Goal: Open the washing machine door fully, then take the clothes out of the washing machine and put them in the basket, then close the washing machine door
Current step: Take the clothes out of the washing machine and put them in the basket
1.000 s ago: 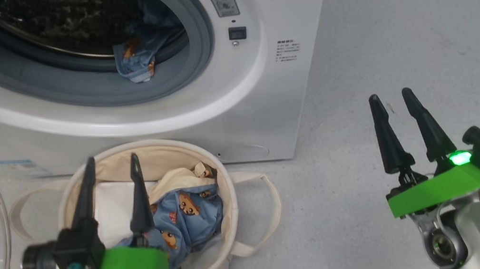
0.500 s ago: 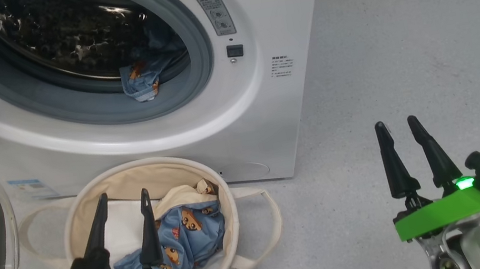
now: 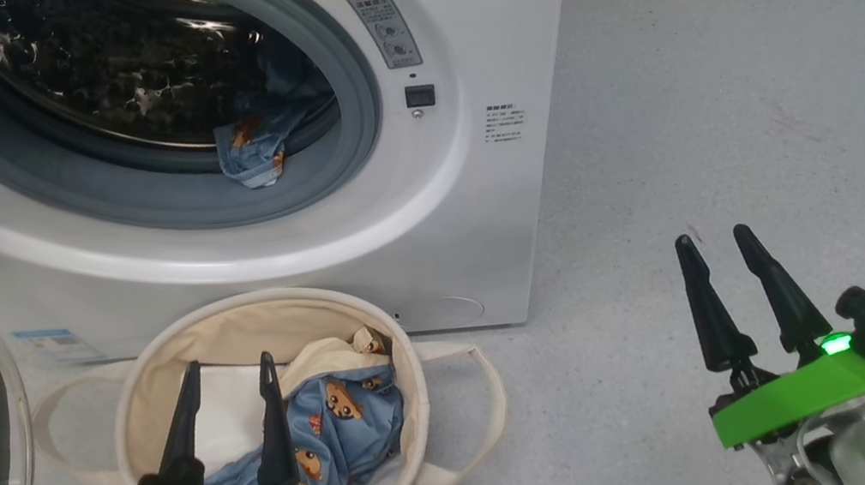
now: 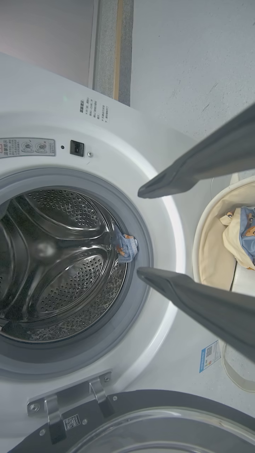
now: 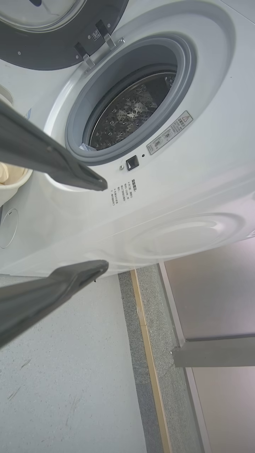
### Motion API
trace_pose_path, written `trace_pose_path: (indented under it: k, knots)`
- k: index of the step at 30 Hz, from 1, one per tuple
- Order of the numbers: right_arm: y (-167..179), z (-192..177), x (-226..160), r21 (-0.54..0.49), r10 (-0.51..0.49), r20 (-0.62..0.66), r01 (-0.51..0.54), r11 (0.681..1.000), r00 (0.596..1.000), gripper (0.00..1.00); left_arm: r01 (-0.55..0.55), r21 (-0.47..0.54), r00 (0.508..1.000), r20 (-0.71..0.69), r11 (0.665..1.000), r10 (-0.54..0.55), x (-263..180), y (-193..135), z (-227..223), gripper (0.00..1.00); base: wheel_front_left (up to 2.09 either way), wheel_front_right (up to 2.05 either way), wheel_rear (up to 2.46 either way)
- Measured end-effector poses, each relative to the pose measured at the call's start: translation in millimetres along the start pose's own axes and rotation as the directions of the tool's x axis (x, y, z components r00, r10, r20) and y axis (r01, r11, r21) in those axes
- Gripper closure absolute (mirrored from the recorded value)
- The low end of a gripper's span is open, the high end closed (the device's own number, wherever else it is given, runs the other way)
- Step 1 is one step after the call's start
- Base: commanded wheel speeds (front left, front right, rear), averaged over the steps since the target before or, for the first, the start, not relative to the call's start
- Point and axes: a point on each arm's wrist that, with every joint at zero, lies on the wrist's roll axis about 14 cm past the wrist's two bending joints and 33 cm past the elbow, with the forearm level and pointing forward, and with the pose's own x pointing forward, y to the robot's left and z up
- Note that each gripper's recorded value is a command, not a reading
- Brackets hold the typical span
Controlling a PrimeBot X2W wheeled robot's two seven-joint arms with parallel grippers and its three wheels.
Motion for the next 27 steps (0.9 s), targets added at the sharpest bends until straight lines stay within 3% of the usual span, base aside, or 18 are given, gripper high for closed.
trace_pose_path:
  k: [27]
  knots:
    - [-0.8,-3.3,1.1,-0.001,-0.001,-0.01,0.001,1.0,1.0,0.0,-0.003,-0.005,1.0,-0.019,1.0,0.003,-0.8,-1.2,-6.1,0.0,0.0,0.0,0.0]
